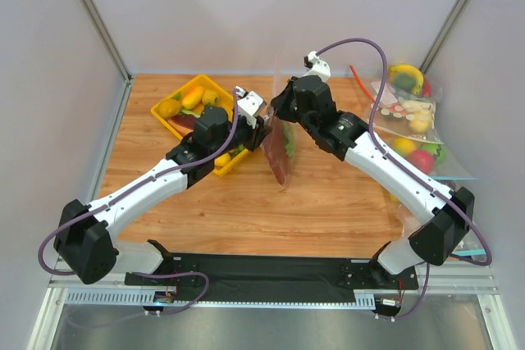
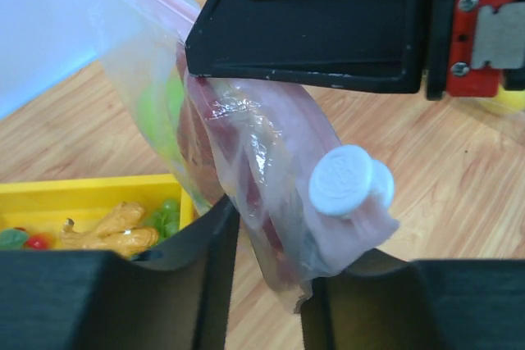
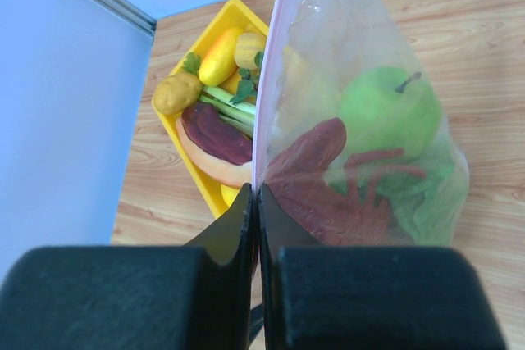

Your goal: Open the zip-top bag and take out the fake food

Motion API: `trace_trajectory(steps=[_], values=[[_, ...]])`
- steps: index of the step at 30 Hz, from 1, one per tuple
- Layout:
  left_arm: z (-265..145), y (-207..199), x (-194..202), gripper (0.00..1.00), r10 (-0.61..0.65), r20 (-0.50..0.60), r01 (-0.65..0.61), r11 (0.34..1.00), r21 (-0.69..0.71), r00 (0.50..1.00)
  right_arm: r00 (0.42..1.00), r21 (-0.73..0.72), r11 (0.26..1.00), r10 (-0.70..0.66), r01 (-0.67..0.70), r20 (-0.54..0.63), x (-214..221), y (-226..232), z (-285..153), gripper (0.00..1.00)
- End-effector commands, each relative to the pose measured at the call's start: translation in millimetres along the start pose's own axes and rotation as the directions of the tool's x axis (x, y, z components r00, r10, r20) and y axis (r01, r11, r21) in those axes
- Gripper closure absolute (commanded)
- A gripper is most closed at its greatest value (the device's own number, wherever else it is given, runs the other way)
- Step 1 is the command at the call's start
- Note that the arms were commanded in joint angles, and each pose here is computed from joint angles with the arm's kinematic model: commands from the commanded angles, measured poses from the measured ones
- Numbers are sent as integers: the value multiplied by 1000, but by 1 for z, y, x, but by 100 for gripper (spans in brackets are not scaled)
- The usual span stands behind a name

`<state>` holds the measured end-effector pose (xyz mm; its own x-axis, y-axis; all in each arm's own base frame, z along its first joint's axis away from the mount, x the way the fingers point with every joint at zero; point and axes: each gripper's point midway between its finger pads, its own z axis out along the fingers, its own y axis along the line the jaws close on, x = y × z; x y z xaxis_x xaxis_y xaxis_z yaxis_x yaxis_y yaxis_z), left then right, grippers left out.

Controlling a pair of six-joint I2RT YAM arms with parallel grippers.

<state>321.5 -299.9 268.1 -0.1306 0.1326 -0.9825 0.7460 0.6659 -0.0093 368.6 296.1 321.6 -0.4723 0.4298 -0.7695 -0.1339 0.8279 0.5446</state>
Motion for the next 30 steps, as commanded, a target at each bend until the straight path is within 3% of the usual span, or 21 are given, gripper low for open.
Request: trace_trajectory(steps=[1, 2, 5, 7, 8, 10, 11, 15, 21, 26, 30], values=[[0, -2, -37, 69, 48, 107, -49, 999, 7, 993, 993, -145, 987, 79, -65, 92, -37, 31, -23, 100], [-1, -3, -38, 79, 48, 109, -50, 999, 14, 993, 994, -151, 986, 77, -64, 83, -36, 30, -23, 100], [-3, -8, -40, 96, 84, 115, -89, 995, 44, 990, 996, -171, 984, 53, -41, 70, -32, 26, -24, 96], [-6, -13, -40, 100, 96, 110, -104, 992, 75, 989, 997, -181, 984, 15, -2, 72, -30, 23, -25, 89], [-8, -15, -41, 100, 115, 111, -125, 988, 86, 987, 996, -178, 983, -39, 54, 86, -33, 19, -27, 76], [-15, -23, -40, 100, 131, 100, -144, 981, 129, 986, 988, -187, 976, -92, 114, 123, -42, 16, -34, 61], [-17, -25, -44, 100, 153, 104, -167, 975, 144, 983, 973, -194, 959, -181, 208, 144, -46, 12, -37, 40], [-32, -38, -44, 100, 189, 56, -197, 953, 230, 980, 872, -202, 864, -401, 462, 280, -75, 15, -73, 17], [-47, -52, -55, 100, 223, 33, -222, 923, 315, 974, 690, -332, 610, -574, 719, 440, -72, 37, -124, 13], [-66, -70, -66, 100, 217, 46, -216, 886, 410, 975, 685, -548, 428, -571, 719, 453, -47, 51, -157, 18], [-74, -79, -68, 100, 204, 36, -197, 862, 466, 978, 707, -660, 344, -572, 668, 416, -33, 62, -173, 23]])
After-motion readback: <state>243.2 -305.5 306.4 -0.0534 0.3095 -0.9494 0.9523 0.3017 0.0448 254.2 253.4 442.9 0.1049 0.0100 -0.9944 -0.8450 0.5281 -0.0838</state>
